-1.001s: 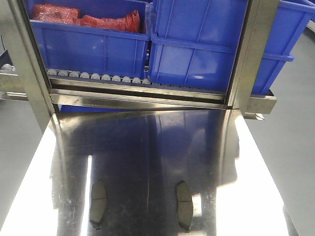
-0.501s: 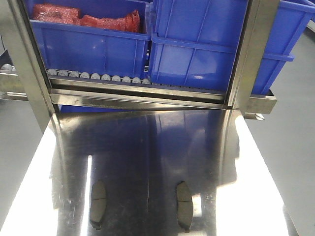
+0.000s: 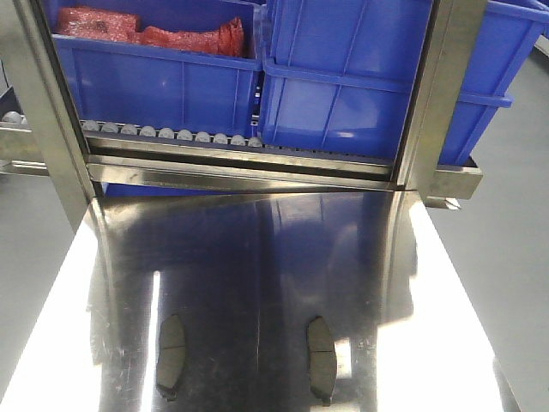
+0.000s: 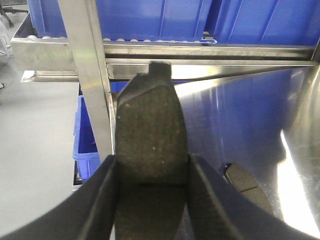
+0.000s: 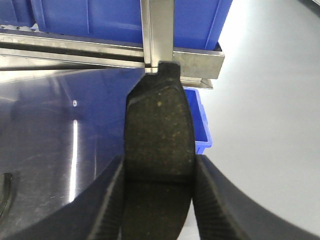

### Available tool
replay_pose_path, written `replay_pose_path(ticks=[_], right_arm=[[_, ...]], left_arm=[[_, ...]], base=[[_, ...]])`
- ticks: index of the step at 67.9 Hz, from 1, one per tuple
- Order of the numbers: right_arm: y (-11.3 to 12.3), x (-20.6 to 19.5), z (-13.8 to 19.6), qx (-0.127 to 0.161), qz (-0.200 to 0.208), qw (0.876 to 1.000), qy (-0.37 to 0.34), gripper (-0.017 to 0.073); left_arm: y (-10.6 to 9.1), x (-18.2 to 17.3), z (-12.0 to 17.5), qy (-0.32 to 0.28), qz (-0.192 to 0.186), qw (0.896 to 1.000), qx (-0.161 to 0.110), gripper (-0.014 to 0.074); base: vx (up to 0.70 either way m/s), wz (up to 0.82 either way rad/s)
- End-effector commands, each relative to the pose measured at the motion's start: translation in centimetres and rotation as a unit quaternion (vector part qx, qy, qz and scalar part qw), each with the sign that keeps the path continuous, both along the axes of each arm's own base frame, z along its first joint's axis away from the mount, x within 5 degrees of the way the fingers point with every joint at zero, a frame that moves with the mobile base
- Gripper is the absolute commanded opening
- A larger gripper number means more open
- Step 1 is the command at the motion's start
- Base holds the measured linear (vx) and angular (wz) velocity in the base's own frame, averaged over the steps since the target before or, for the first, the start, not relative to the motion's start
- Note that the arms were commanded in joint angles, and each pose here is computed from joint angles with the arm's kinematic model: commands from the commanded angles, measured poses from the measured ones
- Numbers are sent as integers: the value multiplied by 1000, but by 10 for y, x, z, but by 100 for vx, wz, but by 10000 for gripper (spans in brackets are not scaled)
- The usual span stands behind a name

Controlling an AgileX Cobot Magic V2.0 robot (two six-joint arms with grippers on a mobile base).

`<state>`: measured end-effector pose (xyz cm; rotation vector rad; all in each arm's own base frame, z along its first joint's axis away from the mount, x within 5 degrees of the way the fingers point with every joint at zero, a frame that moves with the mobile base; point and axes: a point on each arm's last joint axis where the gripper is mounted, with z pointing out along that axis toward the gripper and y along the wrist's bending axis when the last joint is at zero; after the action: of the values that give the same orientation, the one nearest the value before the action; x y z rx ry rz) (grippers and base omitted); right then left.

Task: Move and align brake pads A on conveyor

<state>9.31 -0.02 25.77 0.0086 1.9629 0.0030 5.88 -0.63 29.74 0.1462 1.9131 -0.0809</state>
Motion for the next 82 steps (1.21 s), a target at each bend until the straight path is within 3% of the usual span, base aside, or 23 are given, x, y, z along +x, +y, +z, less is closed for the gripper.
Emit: replay_pose_path(ticks=[1,82], right_arm=[[-1,3,19,-8,-2,998,-65,-4],[-1,3,19,-8,-2,998,-65,-4]], left_arm=[[-1,1,17,-57,-6,998,-7,-6],[-1,1,17,-57,-6,998,-7,-6]], base=[[0,0],[0,1]])
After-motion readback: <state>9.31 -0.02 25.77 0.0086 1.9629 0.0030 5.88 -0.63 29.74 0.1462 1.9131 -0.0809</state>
